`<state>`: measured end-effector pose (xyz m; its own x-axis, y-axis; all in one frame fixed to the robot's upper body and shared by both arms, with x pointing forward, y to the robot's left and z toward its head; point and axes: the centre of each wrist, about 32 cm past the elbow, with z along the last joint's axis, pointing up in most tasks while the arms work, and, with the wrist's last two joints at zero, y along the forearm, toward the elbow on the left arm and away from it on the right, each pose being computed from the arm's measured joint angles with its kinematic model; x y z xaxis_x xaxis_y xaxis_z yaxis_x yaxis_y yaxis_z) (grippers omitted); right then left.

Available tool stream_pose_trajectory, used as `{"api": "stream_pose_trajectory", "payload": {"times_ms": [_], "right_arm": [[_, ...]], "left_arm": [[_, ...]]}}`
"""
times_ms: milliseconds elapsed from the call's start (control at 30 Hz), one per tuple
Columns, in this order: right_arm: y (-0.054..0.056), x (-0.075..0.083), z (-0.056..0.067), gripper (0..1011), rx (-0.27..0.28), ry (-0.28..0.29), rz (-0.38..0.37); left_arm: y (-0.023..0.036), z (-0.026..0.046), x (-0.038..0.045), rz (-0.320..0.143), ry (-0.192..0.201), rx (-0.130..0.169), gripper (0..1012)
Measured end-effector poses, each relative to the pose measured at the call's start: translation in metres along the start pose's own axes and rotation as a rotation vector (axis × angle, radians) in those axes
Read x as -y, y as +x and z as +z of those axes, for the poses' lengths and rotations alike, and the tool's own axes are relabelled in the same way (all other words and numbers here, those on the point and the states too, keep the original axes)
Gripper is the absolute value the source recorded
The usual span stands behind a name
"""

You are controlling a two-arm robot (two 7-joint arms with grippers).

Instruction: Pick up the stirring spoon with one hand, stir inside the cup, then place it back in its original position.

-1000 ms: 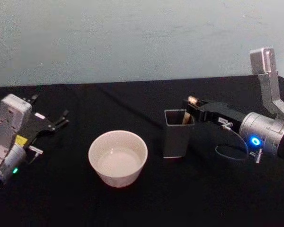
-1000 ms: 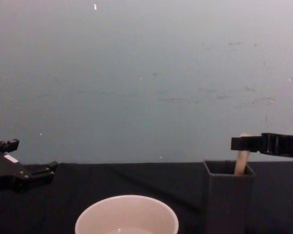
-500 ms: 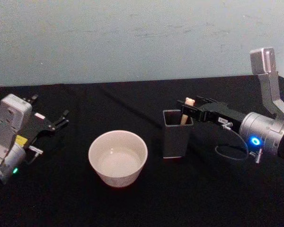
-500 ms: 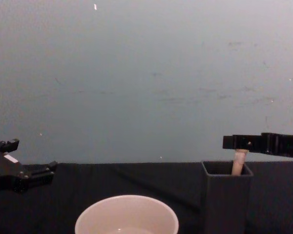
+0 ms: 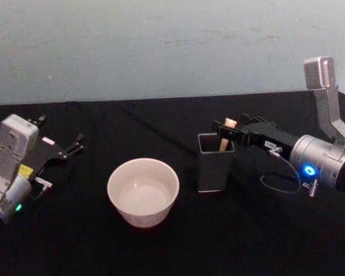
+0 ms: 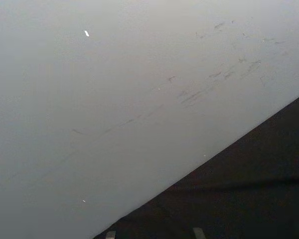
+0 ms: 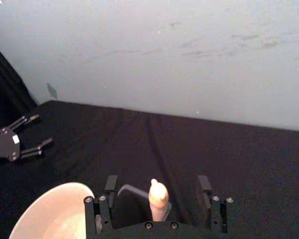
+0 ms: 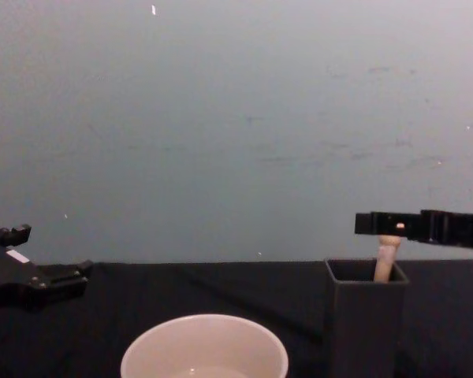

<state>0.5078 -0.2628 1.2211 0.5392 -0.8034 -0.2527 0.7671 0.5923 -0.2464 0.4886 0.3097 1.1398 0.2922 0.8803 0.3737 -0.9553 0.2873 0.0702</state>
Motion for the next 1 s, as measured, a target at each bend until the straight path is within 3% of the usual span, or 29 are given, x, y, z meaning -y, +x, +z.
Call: {"api": "stream_pose_trajectory", "payload": {"times_ms": [133,200,233,333,400,500,633,833,1000], "right_arm": [[-0.001,-0.002,0.005,1002,0.013,0.064,-0.019],[-0.003,-0.004,0.006,1002,0.03,0.131,-0.049],[-0.003,-0.004,0.006,1002,0.03,0.131,-0.049],[-0.003,-0.01,0.003,1002,0.083,0.256,-0.146],[-0.001,-0.014,0.0,1000,0.117,0.309,-0.209],[0.002,-0.017,-0.004,1000,0.163,0.333,-0.269],[0.005,-0.017,-0.014,1002,0.212,0.315,-0.304],[0.005,-0.009,-0.047,1002,0.311,0.237,-0.332],[0.004,-0.001,-0.067,1002,0.329,0.184,-0.334]], "left_arm": [[0.0,0.0,0.0,0.0,0.0,0.0,1001],[0.0,0.0,0.0,0.0,0.0,0.0,1001],[0.0,0.0,0.0,0.0,0.0,0.0,1001],[0.0,0.0,0.0,0.0,0.0,0.0,1001],[0.0,0.0,0.0,0.0,0.0,0.0,1001],[0.0,0.0,0.0,0.0,0.0,0.0,1001],[0.0,0.0,0.0,0.0,0.0,0.0,1001],[0.0,0.0,0.0,0.0,0.0,0.0,1001],[0.0,0.0,0.0,0.0,0.0,0.0,1001]]}}
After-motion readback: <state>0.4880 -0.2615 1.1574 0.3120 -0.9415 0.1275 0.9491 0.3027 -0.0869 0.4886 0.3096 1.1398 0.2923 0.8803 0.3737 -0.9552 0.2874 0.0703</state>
